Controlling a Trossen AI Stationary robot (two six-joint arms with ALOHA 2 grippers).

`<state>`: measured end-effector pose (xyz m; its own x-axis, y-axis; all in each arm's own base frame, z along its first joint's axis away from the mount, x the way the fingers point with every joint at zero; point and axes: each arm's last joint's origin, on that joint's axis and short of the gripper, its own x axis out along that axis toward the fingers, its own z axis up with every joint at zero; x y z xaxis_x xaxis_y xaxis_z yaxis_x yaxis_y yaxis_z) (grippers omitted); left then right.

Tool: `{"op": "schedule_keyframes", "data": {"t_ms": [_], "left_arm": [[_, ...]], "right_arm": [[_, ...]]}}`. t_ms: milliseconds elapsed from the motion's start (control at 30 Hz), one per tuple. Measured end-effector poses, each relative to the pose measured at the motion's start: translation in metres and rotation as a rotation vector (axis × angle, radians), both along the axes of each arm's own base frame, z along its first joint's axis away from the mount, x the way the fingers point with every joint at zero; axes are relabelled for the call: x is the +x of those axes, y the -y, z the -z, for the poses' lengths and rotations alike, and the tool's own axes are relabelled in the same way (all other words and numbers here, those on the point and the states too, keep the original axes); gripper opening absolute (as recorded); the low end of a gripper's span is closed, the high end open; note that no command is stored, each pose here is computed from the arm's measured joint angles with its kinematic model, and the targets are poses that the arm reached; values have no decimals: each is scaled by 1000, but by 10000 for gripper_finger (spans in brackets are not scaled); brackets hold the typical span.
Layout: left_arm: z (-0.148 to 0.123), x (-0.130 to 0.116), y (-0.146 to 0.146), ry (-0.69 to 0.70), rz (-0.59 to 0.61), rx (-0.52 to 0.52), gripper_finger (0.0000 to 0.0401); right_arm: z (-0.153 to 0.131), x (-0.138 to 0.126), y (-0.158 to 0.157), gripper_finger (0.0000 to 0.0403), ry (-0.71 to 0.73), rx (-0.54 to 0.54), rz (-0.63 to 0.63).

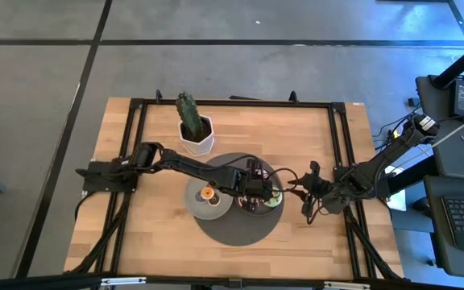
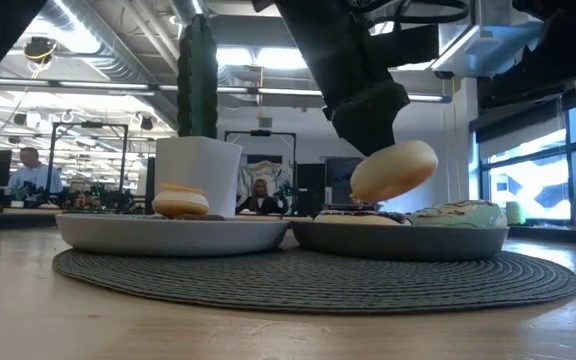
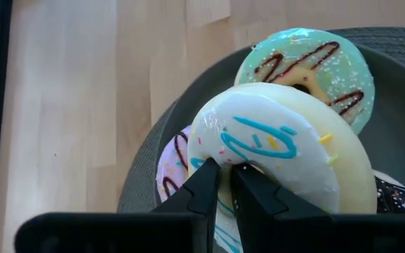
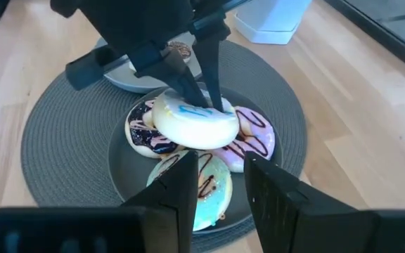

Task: Pick & Place donuts
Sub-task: Put the large white donut on the dark gray plate, then return to Home Position

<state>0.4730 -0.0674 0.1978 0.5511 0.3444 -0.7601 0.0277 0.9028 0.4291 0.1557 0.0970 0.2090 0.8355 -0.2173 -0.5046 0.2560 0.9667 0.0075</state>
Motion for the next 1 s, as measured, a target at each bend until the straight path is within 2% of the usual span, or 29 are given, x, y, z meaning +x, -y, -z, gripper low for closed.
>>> {"op": "schedule_keyframes", "data": {"t_ms": [233,667,1000], "left_arm": [[0,0,1,-12,33,-10,50],[0,0,-1,-4,-5,49,113],[0,-6,-1,-55,-12,63,136]], "right_arm": [[1,0,-1,118,-22,26,-36],[1,0,-1,118,-24,27,-39],[1,0,-1,118,-25,27,-39]]}}
